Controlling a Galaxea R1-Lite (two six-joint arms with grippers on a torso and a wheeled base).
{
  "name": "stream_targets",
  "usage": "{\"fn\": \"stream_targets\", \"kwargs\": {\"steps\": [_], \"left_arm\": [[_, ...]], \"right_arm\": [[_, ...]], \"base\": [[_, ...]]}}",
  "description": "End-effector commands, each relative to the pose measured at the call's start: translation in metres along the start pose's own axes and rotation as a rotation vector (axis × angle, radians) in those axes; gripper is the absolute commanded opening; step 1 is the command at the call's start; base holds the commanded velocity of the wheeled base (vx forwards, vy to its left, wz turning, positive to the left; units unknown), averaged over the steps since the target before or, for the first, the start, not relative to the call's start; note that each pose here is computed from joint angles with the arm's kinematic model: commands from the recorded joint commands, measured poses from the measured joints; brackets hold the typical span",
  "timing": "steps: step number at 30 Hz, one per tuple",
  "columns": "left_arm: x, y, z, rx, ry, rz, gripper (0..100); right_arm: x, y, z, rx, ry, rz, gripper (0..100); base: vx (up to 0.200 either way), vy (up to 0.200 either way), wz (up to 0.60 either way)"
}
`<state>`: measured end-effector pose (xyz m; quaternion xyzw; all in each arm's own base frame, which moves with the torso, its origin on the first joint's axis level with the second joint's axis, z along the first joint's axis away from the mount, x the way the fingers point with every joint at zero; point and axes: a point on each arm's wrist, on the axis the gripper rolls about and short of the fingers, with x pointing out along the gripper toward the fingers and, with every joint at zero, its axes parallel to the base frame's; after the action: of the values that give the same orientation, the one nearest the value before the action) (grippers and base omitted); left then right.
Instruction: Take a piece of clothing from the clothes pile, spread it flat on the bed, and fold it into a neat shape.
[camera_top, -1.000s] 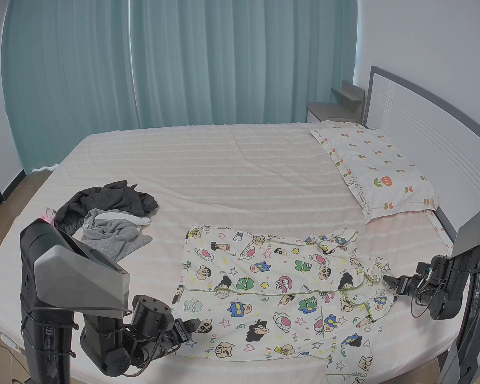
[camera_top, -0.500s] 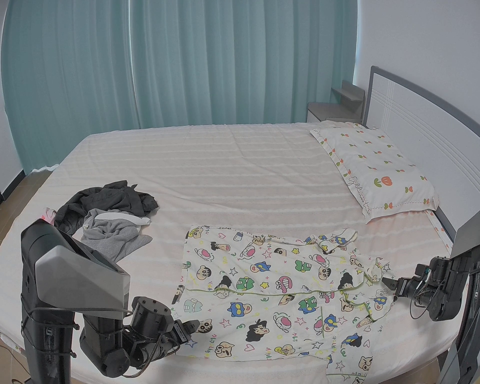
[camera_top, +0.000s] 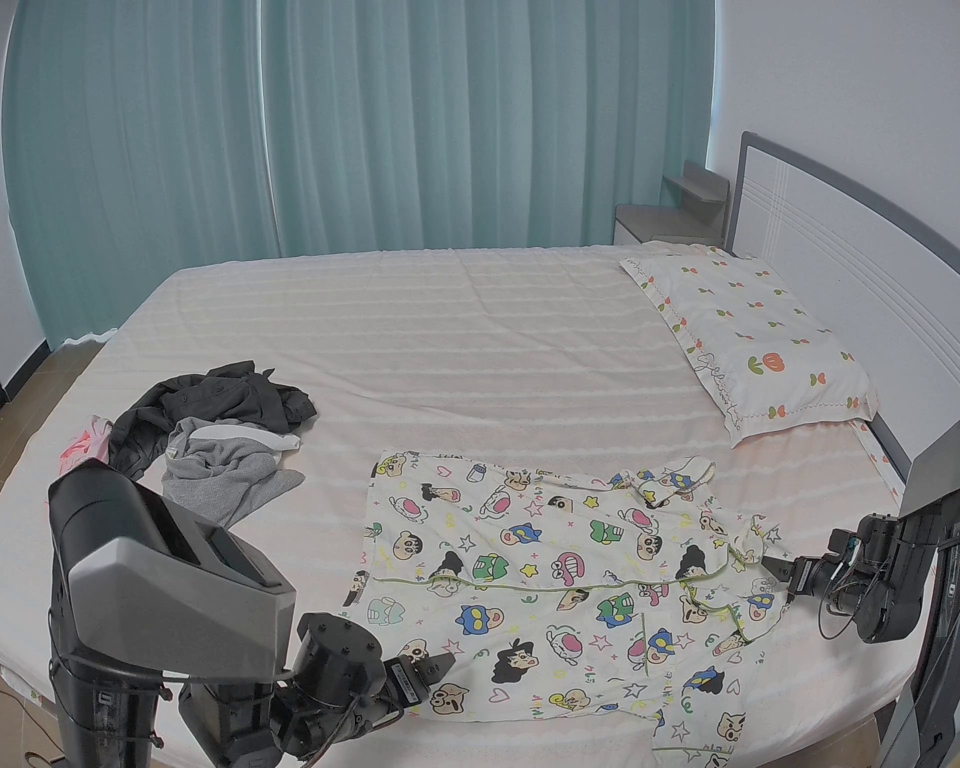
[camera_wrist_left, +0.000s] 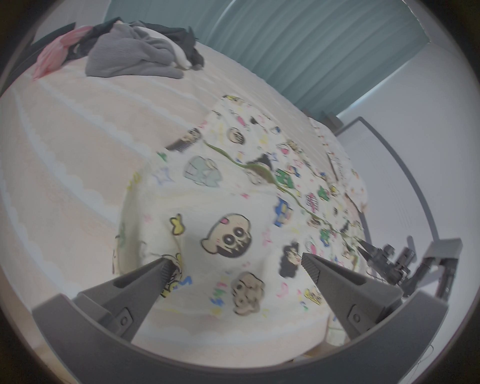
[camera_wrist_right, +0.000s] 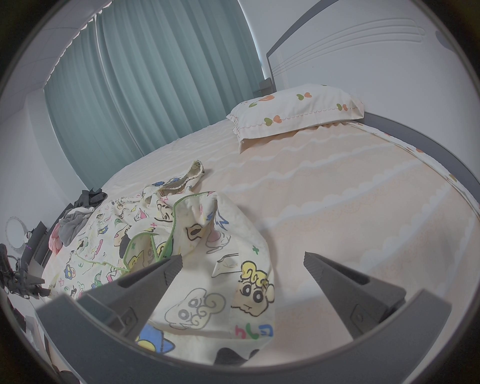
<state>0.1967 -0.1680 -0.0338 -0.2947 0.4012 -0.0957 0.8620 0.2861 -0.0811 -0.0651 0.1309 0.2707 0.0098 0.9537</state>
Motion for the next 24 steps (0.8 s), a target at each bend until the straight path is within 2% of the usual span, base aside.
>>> {"fn": "stream_targets", "kwargs": {"steps": [1,3,9,15,20,21,22,24], "left_arm": [[-0.016,0.001,-0.018,0.049,0.076,-0.061,100],[-0.020,0.008,-0.025,0.092,0.122,-0.064,100],[-0.019,0.015,-0.036,0.190,0.166,-0.029,100],[-0.023,0.012,-0.039,0.205,0.169,-0.036,100],[-0.022,0.010,-0.030,0.184,0.076,-0.007,100],[-0.019,0.010,-0.027,0.179,0.018,0.023,100],[-0.019,0.010,-0.027,0.179,0.014,0.026,100],[-0.016,0.011,-0.022,0.170,-0.048,0.059,100]], "right_arm": [[0.000,0.002,0.000,-0.005,-0.004,0.006,100],[0.000,0.002,0.000,-0.005,-0.004,0.006,100],[0.000,0.002,0.000,-0.005,-0.004,0.006,100],[0.000,0.002,-0.001,-0.003,0.001,0.005,100],[0.000,0.002,-0.002,-0.002,0.002,0.004,100],[0.000,0.002,-0.002,-0.002,0.002,0.004,100],[0.000,0.002,-0.002,-0.002,0.002,0.004,100],[0.000,0.002,-0.002,-0.002,0.002,0.004,100]], "base": [[0.000,0.000,0.00],[0.000,0.000,0.00],[0.000,0.000,0.00],[0.000,0.000,0.00],[0.000,0.000,0.00],[0.000,0.000,0.00],[0.000,0.000,0.00],[0.000,0.000,0.00]]}}
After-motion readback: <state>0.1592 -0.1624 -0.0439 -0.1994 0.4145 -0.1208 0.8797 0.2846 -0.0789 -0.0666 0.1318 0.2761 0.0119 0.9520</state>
